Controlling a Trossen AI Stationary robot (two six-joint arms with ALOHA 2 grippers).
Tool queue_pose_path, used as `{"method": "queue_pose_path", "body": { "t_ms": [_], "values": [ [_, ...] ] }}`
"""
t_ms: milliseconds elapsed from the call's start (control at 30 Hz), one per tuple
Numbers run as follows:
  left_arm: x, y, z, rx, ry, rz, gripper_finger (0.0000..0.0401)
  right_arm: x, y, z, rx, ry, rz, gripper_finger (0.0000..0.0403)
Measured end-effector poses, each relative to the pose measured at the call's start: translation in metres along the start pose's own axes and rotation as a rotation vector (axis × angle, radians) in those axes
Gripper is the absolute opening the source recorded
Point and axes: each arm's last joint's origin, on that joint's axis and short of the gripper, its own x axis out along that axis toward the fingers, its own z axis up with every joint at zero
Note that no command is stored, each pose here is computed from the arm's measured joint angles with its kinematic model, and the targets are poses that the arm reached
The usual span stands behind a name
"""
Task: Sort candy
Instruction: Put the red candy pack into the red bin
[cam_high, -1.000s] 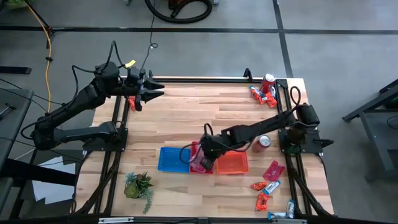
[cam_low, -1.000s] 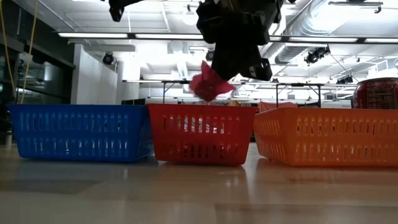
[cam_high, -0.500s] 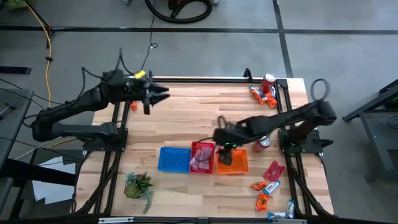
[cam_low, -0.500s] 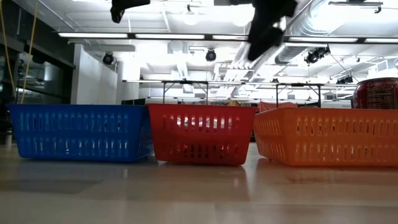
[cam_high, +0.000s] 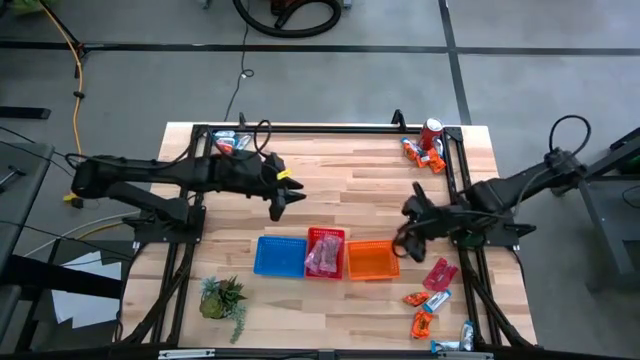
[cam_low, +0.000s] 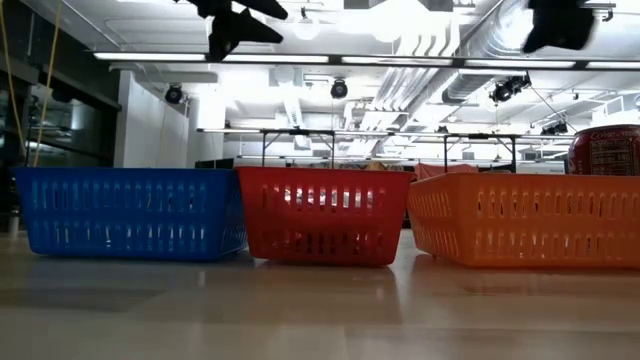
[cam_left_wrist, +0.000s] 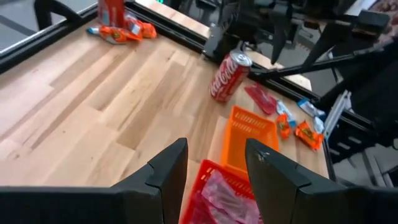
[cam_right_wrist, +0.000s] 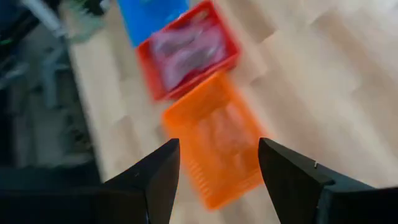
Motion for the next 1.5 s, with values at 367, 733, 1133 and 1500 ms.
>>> {"method": "queue_pose_path", "body": {
  "t_ms": [367, 733, 1133, 1500],
  "values": [
    [-0.010, 0.001, 0.005, 0.022, -0.038, 0.007, 0.0149, 0.052, 0.002, -0.087, 0.452, 0.450, -0.050, 0.0213],
    [-0.028, 0.011, 0.016, 0.082, -0.106, 0.028, 0.0149, 0.083, -0.031, -0.143, 0.820, 0.552, -0.500, 0.0213],
    [-0.055, 0.009, 0.022, 0.217, -0.187, 0.018, 0.0149, 0.100, -0.039, -0.153, 0.874, 0.512, -0.681, 0.0213],
    [-0.073, 0.009, 0.025, 0.237, -0.243, 0.018, 0.0149, 0.106, -0.028, -0.152, 0.724, 0.557, -0.662, 0.0037]
  ]
}}
